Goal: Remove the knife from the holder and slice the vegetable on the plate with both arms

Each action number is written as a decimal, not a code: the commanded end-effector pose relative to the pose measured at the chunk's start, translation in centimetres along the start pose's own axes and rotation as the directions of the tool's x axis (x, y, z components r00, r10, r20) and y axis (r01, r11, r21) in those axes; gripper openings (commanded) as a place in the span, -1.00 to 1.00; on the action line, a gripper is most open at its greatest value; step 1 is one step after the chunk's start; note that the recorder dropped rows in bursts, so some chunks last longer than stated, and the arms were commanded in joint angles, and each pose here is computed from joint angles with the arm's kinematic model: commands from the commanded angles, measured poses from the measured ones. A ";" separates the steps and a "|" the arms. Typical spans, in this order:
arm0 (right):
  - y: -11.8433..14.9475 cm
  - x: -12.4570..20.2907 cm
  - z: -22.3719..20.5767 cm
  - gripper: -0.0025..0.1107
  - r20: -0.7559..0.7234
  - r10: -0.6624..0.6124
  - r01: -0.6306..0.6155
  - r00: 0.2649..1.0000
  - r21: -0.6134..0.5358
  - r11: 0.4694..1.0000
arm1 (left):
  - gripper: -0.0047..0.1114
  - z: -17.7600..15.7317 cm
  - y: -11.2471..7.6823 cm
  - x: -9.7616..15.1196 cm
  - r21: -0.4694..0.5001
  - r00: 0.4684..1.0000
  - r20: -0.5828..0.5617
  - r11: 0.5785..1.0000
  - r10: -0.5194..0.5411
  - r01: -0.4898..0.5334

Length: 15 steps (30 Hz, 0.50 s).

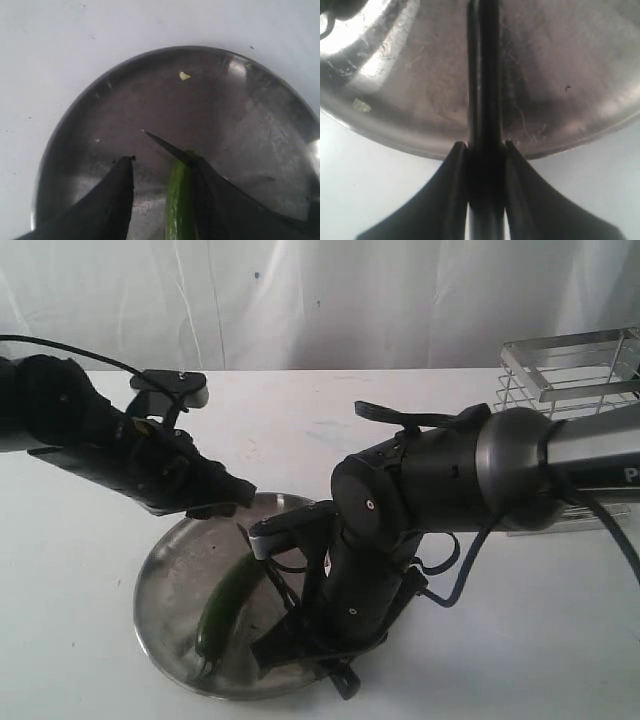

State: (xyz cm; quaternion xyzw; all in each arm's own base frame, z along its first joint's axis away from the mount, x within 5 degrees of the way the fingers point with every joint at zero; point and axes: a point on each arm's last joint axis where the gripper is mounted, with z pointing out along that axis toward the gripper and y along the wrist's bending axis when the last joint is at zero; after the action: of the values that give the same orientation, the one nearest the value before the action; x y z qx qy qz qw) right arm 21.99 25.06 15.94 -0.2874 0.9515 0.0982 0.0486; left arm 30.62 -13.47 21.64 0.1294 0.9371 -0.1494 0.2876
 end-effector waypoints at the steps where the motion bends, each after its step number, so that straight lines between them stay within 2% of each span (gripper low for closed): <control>1: 0.0 0.0 -0.1 -0.96 -0.009 -0.026 0.026 1.000 0.005 1.000 | -0.18 1.6 -0.1 0.1 0.038 0.998 -0.053 0.999 -0.018 0.020; 9: 0.0 0.0 -0.1 -0.96 -0.009 -0.026 0.026 1.000 0.005 1.000 | -0.18 2.8 -0.5 -1.5 0.073 0.998 -0.051 0.997 -0.022 0.025; 15: 0.0 0.0 -0.1 -0.96 -0.009 -0.028 0.028 1.000 0.005 1.000 | -0.18 4.1 -0.3 -1.1 0.076 0.995 -0.099 0.997 -0.006 0.014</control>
State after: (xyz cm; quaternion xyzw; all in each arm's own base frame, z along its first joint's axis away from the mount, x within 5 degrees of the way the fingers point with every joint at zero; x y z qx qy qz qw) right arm 21.99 25.05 15.93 -0.2888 0.9512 0.0975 0.0490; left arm 33.52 -15.28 19.93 0.1416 0.9393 -0.1756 0.2585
